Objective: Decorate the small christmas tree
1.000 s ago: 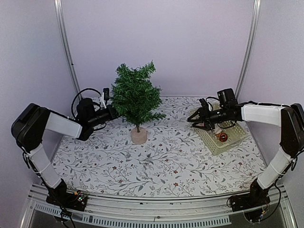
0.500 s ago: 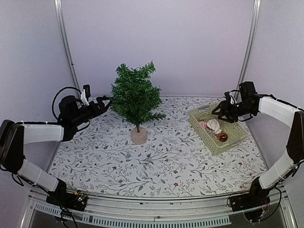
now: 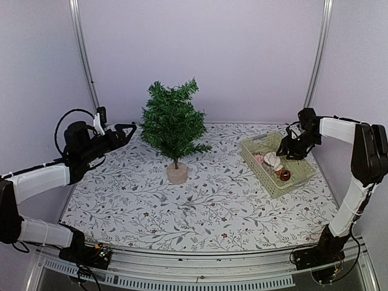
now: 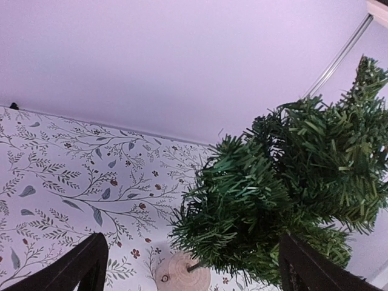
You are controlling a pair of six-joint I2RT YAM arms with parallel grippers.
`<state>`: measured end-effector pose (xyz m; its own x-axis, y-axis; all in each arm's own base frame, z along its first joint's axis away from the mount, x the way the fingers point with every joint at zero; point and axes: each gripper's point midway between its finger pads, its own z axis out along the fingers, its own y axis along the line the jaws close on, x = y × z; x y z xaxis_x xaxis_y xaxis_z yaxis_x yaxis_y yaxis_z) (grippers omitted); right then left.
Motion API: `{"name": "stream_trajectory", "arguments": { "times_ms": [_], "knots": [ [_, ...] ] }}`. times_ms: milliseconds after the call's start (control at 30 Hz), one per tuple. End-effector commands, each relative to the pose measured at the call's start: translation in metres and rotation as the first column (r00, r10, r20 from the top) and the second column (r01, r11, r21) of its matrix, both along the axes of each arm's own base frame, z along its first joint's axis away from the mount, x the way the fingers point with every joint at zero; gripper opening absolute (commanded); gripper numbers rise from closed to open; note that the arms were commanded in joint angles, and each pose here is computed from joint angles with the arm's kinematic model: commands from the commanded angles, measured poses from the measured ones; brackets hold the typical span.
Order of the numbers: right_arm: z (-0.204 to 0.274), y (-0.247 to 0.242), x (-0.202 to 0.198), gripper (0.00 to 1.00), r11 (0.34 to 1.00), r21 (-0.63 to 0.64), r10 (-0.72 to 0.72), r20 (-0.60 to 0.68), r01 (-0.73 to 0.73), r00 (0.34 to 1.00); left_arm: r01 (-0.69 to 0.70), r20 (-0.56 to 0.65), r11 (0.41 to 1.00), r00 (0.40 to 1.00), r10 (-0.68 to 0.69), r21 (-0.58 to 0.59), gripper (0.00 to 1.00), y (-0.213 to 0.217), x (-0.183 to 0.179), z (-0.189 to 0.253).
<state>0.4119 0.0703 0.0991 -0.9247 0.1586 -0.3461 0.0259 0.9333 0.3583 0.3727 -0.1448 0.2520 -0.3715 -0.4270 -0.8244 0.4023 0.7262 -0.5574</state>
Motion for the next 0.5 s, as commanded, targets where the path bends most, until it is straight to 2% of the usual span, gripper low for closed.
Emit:
{"name": "stream_trajectory", "arguments": {
  "times_ms": [0, 200, 367, 467],
  "knots": [
    [0.005, -0.007, 0.024, 0.56, 0.999, -0.041, 0.029, 0.048, -0.027, 0.998, -0.007, 0.001, 1.0, 1.0, 0.007, 0.027, 0.99, 0.006, -0.008, -0.003],
    [0.006, -0.002, 0.06, 0.58, 0.999, -0.021, 0.039, 0.085, -0.037, 0.996, -0.006, 0.011, 0.999, 1.0, 0.005, 0.034, 1.0, 0.007, -0.014, -0.001],
    [-0.005, 0.002, 0.08, 0.66, 0.999, -0.003, 0.053, 0.078, -0.053, 0.996, -0.011, 0.019, 0.999, 1.0, 0.011, 0.043, 0.99, 0.008, -0.015, 0.003],
    [-0.014, 0.004, 0.084, 0.76, 0.997, 0.001, 0.075, 0.07, -0.075, 0.995, -0.021, 0.026, 0.999, 0.999, 0.02, 0.041, 0.99, 0.01, -0.017, 0.005]
  ]
}}
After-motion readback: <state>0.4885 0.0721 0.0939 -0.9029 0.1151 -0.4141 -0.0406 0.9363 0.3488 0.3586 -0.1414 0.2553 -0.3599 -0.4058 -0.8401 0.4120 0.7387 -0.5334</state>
